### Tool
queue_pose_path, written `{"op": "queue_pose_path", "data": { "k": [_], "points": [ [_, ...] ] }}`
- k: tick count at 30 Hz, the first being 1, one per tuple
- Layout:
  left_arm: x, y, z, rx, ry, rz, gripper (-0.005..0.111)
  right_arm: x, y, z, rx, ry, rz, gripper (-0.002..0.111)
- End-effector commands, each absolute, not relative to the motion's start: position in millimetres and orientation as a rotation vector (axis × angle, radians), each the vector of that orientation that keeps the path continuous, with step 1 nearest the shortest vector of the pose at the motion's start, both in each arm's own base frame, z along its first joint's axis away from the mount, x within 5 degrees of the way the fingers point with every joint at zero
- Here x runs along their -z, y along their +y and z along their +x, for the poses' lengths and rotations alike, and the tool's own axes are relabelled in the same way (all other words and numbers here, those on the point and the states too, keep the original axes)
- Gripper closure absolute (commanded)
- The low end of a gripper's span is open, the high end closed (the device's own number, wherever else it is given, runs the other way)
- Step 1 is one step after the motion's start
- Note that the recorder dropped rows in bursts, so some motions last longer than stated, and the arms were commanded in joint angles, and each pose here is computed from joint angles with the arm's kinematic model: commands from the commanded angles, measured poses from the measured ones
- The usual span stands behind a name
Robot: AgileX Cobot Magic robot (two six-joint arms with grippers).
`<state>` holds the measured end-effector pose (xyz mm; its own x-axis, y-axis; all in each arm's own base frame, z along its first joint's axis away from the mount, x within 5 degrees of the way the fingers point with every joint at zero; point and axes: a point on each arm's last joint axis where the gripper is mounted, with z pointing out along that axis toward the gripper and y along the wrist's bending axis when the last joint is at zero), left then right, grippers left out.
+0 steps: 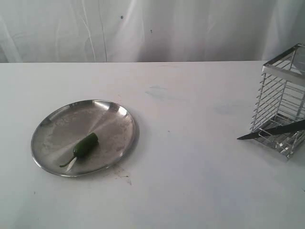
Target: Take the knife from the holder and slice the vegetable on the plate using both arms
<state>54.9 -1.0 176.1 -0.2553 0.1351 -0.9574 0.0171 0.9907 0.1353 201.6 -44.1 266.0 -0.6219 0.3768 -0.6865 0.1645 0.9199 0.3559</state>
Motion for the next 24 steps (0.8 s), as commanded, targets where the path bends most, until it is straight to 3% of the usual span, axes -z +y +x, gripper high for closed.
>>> {"op": "queue_pose_path", "data": {
  "k": [1,8,16,17,22,24],
  "points": [
    [-176,-1,55,-0.102,1.819,0.111,0.107,-265,-47,202,-0.306,2.192,0.437,0.108],
    [-176,-1,55,-0.102,1.819,0.111,0.107,-271,-44,199,-0.310,2.157,0.401,0.108],
    [-176,-1,55,-0.102,1.819,0.111,0.107,-242,-41,191,-0.342,2.242,0.462,0.108],
    [-176,-1,55,-0.102,1.819,0.111,0.107,-240,-41,190,-0.343,2.244,0.467,0.105],
    [-176,-1,55,-0.102,1.819,0.111,0.107,-234,-36,195,-0.367,2.274,0.457,0.063],
    [-176,-1,55,-0.102,1.819,0.111,0.107,-237,-38,196,-0.345,2.251,0.459,0.061]
  ]
}}
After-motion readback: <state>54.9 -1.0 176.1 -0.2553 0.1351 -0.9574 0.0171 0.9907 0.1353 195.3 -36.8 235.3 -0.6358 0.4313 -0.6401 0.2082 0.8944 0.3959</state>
